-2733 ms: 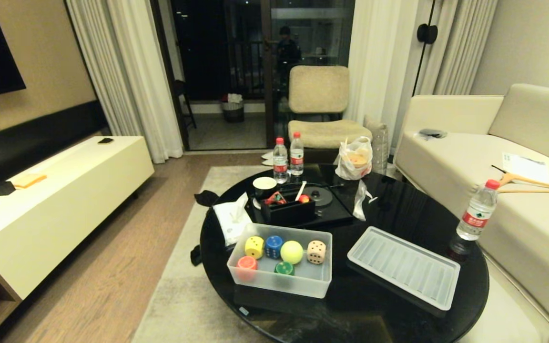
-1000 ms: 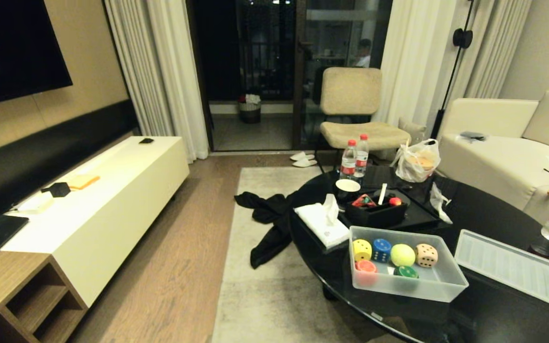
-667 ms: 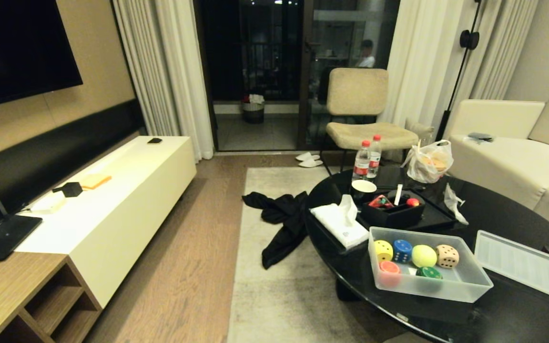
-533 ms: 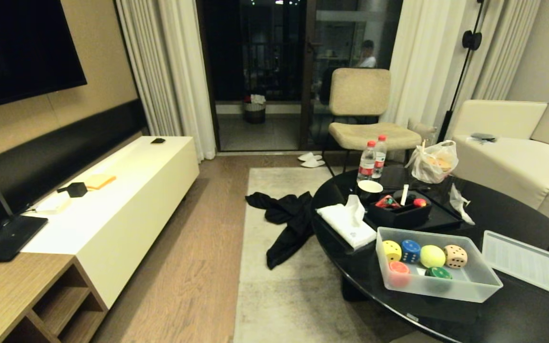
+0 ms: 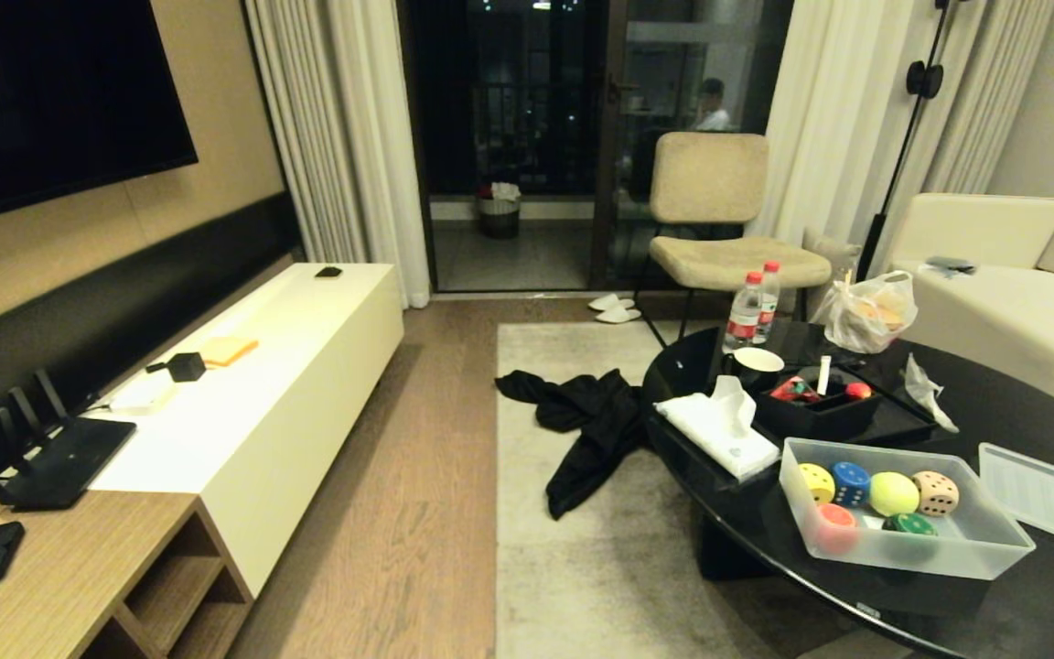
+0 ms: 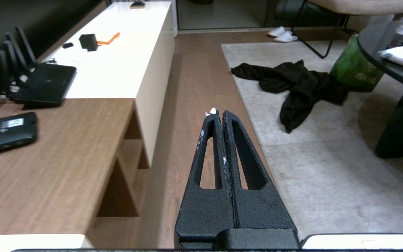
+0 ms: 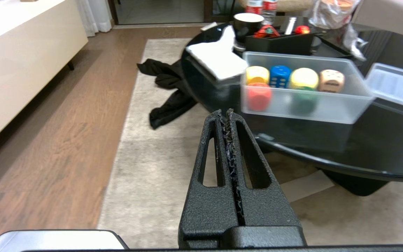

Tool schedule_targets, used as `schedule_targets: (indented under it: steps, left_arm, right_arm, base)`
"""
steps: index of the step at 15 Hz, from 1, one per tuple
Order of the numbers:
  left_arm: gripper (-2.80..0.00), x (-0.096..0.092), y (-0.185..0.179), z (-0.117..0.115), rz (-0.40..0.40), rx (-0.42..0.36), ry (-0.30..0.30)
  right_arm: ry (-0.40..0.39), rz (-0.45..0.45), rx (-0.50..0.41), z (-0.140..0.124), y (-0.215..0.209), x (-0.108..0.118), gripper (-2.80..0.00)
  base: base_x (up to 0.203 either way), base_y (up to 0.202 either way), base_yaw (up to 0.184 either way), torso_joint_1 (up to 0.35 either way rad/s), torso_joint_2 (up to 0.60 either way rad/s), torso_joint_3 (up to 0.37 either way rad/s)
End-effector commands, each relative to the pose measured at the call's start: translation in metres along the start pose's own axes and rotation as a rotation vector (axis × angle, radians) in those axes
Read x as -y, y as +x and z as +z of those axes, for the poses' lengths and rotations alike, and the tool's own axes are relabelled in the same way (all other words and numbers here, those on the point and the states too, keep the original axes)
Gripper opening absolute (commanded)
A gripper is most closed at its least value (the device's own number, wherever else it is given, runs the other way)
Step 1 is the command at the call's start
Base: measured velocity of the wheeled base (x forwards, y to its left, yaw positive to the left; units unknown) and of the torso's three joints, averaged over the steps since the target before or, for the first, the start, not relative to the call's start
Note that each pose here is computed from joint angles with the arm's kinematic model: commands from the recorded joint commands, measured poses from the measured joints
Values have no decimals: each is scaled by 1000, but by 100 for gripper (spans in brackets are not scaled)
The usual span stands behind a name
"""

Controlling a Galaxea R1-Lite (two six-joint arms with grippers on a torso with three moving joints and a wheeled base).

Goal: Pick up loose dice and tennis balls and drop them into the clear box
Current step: Pick up the ball on the table

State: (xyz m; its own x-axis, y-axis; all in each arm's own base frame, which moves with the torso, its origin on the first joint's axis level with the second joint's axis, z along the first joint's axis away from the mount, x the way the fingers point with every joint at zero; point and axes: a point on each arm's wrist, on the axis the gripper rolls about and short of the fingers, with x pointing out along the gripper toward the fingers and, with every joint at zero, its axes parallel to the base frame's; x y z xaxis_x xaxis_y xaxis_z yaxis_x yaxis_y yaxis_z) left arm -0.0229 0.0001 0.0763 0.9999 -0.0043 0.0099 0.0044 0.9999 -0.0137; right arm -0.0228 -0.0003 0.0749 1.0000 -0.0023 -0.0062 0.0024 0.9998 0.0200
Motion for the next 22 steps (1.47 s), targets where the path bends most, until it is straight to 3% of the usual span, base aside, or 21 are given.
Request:
schedule_targets:
  steps: [1,10,22]
  left_arm:
    - [-280,0,0,0,0,-1,-2]
    - [-280,0,0,0,0,-1,0]
    - [-280,0,0,0,0,0,0]
  right_arm:
    - [0,1,-2,0,0,0,-280]
    - [0,1,-2,0,0,0,-280]
    - [0,1,-2,0,0,0,-280]
  base:
    - [0,144,3,2,2,2]
    - [-7,11,5,1,2,1]
    - [-170,0,-6,2,2,2]
